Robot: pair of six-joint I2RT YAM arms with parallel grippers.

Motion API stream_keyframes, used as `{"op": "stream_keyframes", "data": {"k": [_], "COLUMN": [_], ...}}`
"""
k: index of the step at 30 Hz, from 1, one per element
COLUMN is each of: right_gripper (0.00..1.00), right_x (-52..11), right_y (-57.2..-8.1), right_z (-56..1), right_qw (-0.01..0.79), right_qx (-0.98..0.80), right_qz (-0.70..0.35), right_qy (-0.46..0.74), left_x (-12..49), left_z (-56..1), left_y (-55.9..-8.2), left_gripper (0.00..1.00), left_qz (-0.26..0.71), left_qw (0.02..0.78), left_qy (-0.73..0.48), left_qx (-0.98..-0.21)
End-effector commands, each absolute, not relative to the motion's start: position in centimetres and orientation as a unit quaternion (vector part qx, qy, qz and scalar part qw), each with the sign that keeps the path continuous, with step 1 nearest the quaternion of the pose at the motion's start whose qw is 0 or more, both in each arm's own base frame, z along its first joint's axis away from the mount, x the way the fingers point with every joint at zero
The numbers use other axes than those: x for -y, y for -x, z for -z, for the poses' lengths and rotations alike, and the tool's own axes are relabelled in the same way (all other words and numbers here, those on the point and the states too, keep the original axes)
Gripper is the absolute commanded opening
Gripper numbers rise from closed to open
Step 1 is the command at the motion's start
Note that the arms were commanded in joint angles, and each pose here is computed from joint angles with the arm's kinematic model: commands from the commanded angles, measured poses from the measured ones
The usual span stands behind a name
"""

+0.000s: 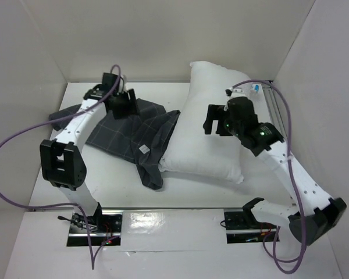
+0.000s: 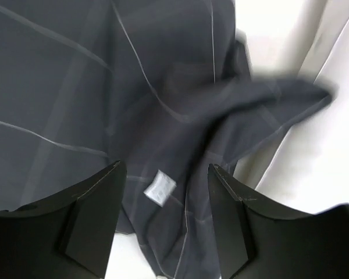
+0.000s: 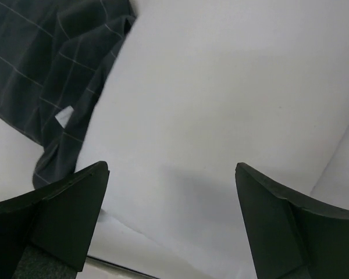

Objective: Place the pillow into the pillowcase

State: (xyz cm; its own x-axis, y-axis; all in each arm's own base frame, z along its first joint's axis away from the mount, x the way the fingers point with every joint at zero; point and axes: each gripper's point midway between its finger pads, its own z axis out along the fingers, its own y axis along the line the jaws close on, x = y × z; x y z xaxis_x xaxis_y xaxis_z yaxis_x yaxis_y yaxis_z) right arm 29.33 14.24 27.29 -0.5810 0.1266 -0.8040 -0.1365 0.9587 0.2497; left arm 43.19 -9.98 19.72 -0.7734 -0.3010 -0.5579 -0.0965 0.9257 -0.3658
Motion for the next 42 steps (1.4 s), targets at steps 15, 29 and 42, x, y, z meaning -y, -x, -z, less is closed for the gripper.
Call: {"op": "stream_keyframes", "data": {"k": [15,29,42], "right_gripper": [0.00,1.00,0.00], "right_x": [-2.2,-11.7,-2.9], "right_y": [-29.6,-38.5,-39.4], "right_z": [-21.2,-26.5,-16.5], "right_qw": [0.375,0.464,0.374], "right_qx": [-0.912,-0.885,-0.904], "right_qz": [0.054,-0.019,0.164], "right_qy": [-0.160,-0.033,-0.127], "left_x": [13.2,15.0,15.7], "left_z": [-13.8,-14.8,-13.9], "left_y": [-40.6,-40.6,-38.9], "left_gripper": [0.72,0.73,0.71], "left_qz": [0.138,0.149,0.119], "left_qw": [0.262,0.262,0.249], "left_qy": [0.068,0.043,0.023], "left_qx": [-0.953,-0.953,-0.961]}}
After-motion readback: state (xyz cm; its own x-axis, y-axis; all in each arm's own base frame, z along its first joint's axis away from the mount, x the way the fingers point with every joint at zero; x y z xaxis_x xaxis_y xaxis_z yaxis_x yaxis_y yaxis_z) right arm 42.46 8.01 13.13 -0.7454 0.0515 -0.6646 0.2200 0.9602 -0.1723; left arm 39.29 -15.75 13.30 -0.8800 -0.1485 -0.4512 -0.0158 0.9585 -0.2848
